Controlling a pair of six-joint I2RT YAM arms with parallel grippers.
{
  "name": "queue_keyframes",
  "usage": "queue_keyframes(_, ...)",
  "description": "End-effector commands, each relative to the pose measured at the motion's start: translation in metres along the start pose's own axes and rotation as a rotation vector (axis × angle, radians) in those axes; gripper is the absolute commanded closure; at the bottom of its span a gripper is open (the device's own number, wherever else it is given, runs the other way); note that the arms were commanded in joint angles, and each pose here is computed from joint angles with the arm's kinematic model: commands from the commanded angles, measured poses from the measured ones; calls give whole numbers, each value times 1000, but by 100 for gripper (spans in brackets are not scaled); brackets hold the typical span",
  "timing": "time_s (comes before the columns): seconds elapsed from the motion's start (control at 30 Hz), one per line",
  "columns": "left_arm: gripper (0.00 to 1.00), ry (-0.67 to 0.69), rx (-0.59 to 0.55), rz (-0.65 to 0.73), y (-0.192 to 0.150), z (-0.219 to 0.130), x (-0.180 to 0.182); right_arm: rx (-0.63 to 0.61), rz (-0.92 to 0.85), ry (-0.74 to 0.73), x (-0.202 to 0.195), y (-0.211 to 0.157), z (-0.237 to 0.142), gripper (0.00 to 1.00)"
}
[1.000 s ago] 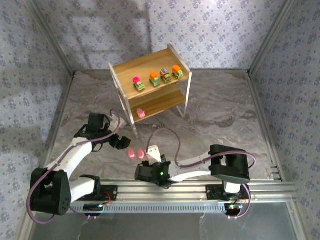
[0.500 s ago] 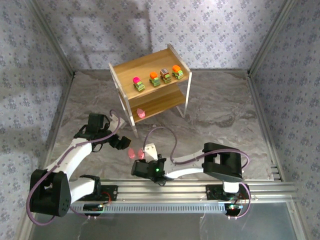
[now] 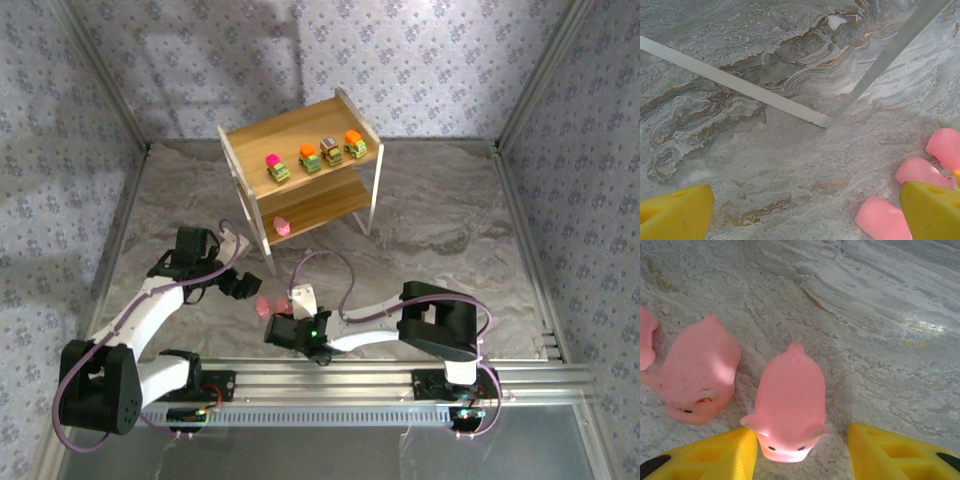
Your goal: Place and organize the plastic toys onto the shelf
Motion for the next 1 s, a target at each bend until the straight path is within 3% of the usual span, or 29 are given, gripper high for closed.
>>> queue_keyframes(0.0, 4, -16, -5, 6, -1, 0, -4, 3, 19, -16, -1, -1, 7, 48)
queue_keyframes(0.57, 4, -27, 3, 3, -1, 2, -4, -20, -69, -71, 13, 5, 10, 52)
queue_keyframes(0.97, 4, -27, 4, 2, -1, 2, -4, -18, -37, -81, 5, 5, 11, 62)
Point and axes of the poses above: each hand's point on the last joint's axis, 136 mm out from that joint toward the fingers, its own z axis out along the fingers, its own x axis along the line the jaws close on, y = z × x, the point moved 9 cm from there along -z, back along the fingers, and after that the axes turned 6 degrees about z, right-handed, at the moved point
